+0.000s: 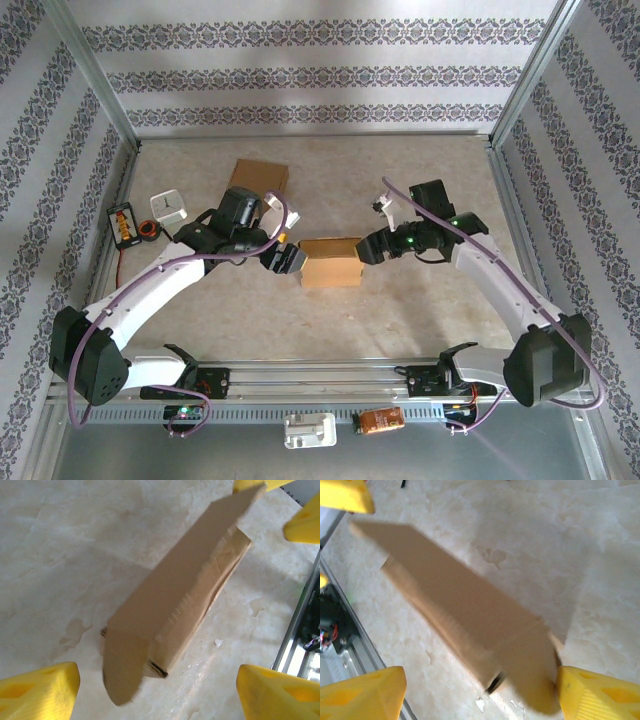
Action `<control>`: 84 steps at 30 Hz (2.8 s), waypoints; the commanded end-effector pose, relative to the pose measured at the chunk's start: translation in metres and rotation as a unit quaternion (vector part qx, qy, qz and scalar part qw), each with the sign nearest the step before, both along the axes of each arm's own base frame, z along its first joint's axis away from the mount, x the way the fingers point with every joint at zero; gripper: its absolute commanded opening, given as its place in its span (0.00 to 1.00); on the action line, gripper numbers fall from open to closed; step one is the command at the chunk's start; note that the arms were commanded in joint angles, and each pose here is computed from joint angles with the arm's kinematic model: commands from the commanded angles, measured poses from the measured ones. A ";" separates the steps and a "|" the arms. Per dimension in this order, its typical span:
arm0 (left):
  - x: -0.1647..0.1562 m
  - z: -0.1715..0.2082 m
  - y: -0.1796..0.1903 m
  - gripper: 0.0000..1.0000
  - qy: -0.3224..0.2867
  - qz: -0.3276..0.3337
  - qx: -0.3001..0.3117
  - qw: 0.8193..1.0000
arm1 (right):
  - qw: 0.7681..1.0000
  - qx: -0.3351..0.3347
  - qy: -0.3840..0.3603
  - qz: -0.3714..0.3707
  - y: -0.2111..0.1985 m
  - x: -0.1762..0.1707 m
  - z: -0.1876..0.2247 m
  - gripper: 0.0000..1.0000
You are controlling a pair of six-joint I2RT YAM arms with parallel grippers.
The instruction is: Fold the paper box
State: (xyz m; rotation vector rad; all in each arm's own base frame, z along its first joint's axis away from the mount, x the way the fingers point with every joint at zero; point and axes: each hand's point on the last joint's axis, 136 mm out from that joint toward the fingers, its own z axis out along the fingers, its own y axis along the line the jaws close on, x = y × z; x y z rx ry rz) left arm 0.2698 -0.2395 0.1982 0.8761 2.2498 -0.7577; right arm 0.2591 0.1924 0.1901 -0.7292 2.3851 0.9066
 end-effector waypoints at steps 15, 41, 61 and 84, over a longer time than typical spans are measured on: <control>0.001 -0.002 0.003 0.79 0.002 0.028 0.003 1.000 | 0.998 -0.026 -0.052 0.018 0.004 0.015 -0.002 0.35; 0.001 -0.011 0.007 0.30 0.068 0.067 0.025 0.995 | 0.999 -0.028 -0.007 -0.016 0.010 0.019 0.005 0.18; -0.001 0.001 0.011 0.31 0.086 0.085 0.029 0.992 | 0.999 -0.030 0.003 -0.028 0.013 0.019 0.005 0.18; 0.040 0.012 0.016 0.08 0.036 0.165 0.020 0.985 | 0.991 0.003 -0.056 -0.121 0.028 0.042 0.029 0.17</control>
